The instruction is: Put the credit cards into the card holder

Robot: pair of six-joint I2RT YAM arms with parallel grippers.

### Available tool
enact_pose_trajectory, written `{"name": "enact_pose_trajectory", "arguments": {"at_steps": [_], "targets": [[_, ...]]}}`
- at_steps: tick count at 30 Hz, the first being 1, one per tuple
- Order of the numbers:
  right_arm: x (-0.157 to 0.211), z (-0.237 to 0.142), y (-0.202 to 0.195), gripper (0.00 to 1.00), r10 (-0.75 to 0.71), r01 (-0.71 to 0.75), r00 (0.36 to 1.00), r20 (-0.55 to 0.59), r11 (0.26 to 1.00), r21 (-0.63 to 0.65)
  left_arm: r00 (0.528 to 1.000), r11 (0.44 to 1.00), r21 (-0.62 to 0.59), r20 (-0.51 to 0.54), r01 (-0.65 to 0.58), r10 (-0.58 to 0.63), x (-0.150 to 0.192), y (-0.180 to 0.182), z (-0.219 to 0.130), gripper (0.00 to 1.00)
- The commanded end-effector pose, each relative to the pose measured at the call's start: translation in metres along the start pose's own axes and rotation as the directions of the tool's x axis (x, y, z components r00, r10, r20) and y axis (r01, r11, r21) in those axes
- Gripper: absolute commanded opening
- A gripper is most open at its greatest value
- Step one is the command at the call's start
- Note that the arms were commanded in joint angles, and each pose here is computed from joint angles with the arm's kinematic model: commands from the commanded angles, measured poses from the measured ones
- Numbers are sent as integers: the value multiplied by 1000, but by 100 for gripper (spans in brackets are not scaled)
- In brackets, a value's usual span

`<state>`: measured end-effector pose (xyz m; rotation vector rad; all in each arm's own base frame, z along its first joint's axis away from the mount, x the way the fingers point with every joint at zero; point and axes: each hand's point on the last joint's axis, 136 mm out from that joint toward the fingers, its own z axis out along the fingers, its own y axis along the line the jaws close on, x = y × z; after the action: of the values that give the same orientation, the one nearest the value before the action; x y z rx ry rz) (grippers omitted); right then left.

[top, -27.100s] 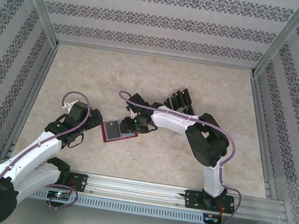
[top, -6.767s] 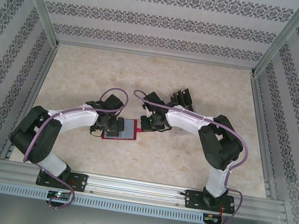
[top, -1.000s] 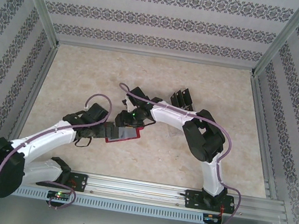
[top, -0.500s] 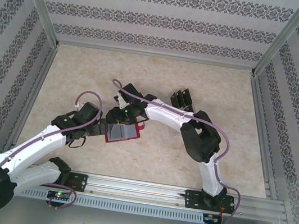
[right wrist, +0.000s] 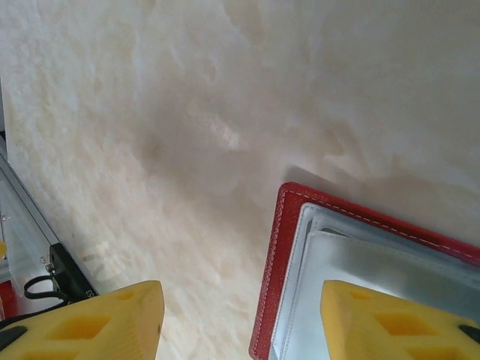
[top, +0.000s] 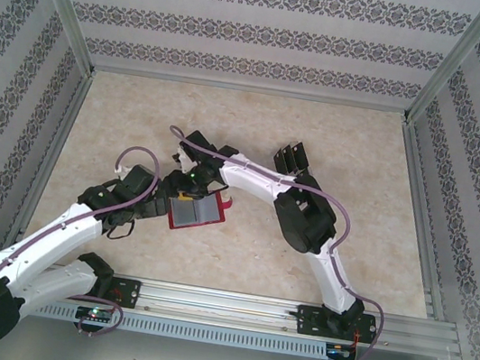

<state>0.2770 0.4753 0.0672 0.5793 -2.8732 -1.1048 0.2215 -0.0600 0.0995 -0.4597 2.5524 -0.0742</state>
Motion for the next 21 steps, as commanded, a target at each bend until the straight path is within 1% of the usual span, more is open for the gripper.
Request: {"name": "enact_pose_trajectory", "arguments": {"at_steps": [1,5,8,11,14,16,21], "targets": [[-28,-60,78,59,-108,131,984,143,979,-158,1000,998,62,-26,-7,9,1,-16,3,100],[-38,-101,68,58,-110,137,969,220,984,-111,998,997,71,-49,-26,29,4,-23,14,100],[-40,-133,31,57,-91,97,957,275,995,-7,997,996,87,-70,-36,42,4,-34,25,100],[-36,-165,-20,55,-94,44,947,308,985,164,994,995,83,-92,-51,58,4,-41,38,100],[-28,-194,-70,54,-112,-1,943,313,940,341,991,996,67,-111,-63,71,7,-44,50,100],[-21,-208,-99,52,-129,-14,948,293,898,440,989,996,46,-128,-73,79,11,-42,57,100],[-15,-229,-148,45,-170,-7,960,222,780,626,984,996,15,-155,-87,88,21,-35,68,100]]}}
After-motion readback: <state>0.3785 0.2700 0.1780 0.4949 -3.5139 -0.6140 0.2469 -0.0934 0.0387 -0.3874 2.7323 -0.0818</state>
